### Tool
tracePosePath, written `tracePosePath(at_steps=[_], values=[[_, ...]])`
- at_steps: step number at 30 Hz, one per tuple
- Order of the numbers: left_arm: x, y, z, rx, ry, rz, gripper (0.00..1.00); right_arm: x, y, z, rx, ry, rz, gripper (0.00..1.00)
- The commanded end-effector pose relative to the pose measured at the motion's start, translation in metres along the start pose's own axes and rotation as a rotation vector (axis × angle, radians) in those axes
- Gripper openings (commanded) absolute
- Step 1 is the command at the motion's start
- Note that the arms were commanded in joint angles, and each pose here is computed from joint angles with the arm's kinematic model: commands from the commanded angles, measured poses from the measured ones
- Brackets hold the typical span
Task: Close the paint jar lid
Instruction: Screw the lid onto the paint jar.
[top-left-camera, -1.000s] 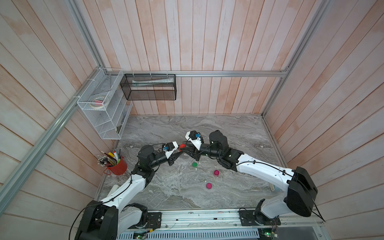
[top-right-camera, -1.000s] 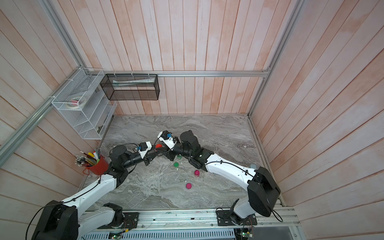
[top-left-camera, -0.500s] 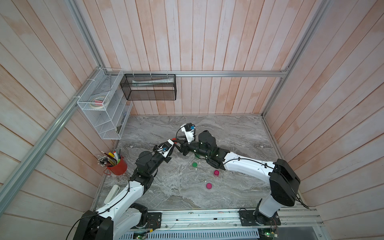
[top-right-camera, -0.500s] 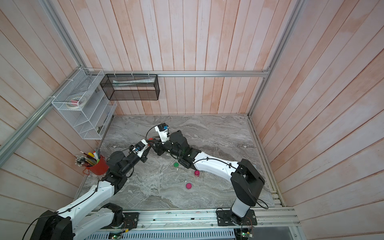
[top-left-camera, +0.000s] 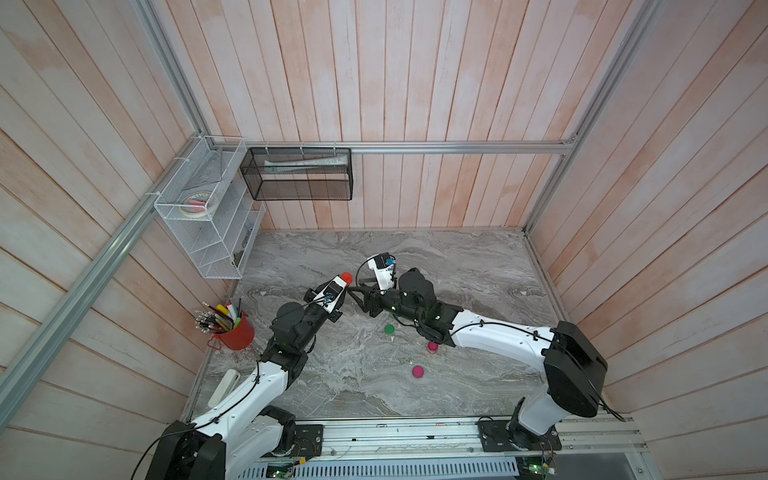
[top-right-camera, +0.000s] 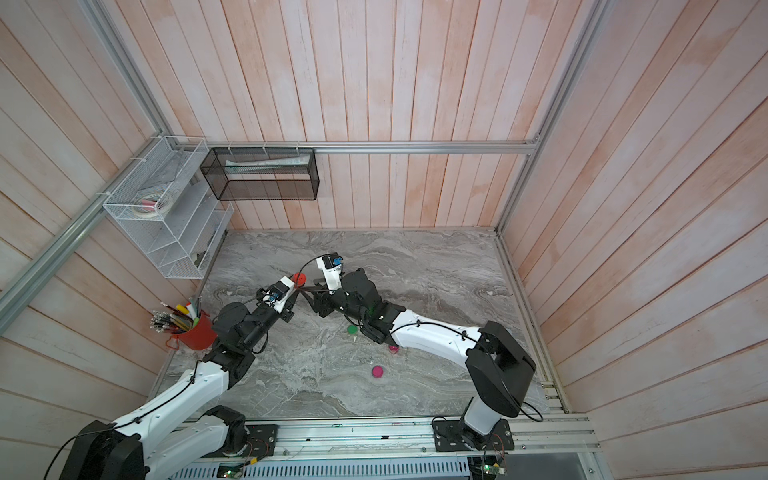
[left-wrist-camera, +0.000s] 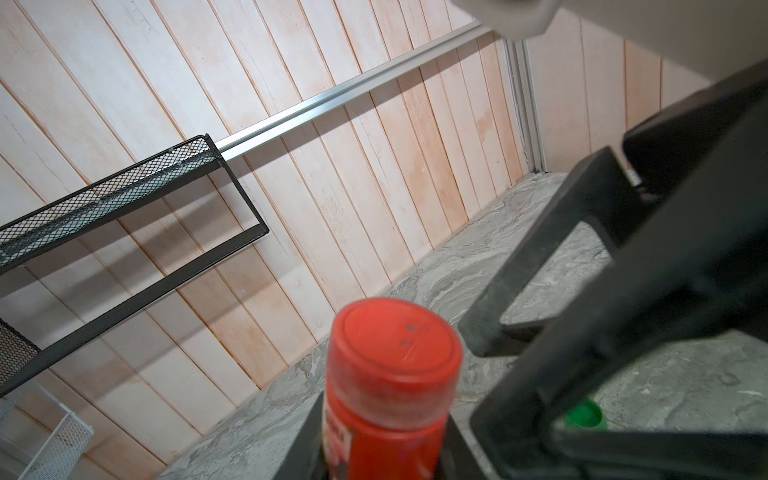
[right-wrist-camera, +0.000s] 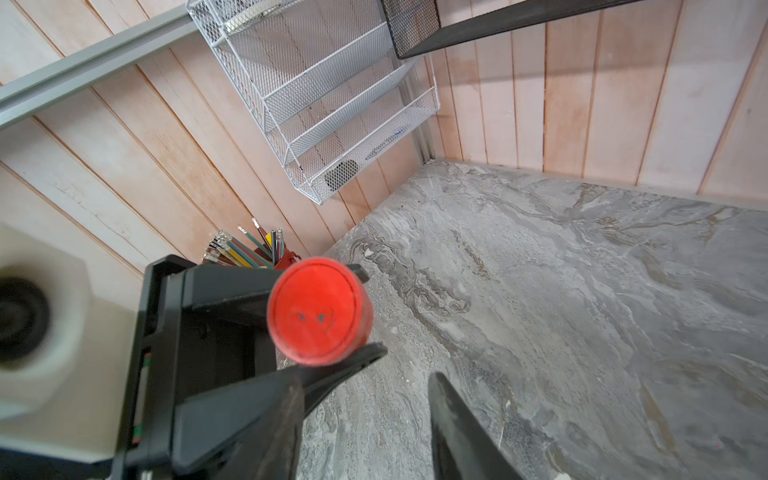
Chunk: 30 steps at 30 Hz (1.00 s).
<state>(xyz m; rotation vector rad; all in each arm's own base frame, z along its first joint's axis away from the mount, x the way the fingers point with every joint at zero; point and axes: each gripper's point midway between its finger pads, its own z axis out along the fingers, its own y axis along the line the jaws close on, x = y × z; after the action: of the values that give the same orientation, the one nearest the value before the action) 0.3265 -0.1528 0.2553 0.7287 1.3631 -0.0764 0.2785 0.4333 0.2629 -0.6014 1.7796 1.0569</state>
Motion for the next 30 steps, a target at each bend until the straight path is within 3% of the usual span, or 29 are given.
tracePosePath(at_steps=[1, 5, 13, 21, 30], values=[[-0.015, 0.009, 0.004, -0.025, -0.038, 0.01, 0.27, -0.004, 0.0, -0.014, 0.014, -0.015, -0.013, 0.51], [-0.014, -0.001, 0.008, 0.04, -0.036, -0.001, 0.27, 0.001, -0.001, -0.031, 0.004, -0.032, -0.053, 0.52], [-0.023, -0.061, 0.008, 0.449, -0.101, -0.096, 0.27, -0.013, -0.016, -0.079, 0.007, -0.098, -0.218, 0.5], [-0.038, -0.102, -0.013, 0.77, -0.182, -0.2, 0.28, -0.017, 0.015, -0.107, -0.214, -0.103, -0.422, 0.5], [-0.042, -0.106, -0.017, 0.816, -0.202, -0.22, 0.28, -0.009, 0.024, -0.095, -0.292, -0.043, -0.446, 0.46]])
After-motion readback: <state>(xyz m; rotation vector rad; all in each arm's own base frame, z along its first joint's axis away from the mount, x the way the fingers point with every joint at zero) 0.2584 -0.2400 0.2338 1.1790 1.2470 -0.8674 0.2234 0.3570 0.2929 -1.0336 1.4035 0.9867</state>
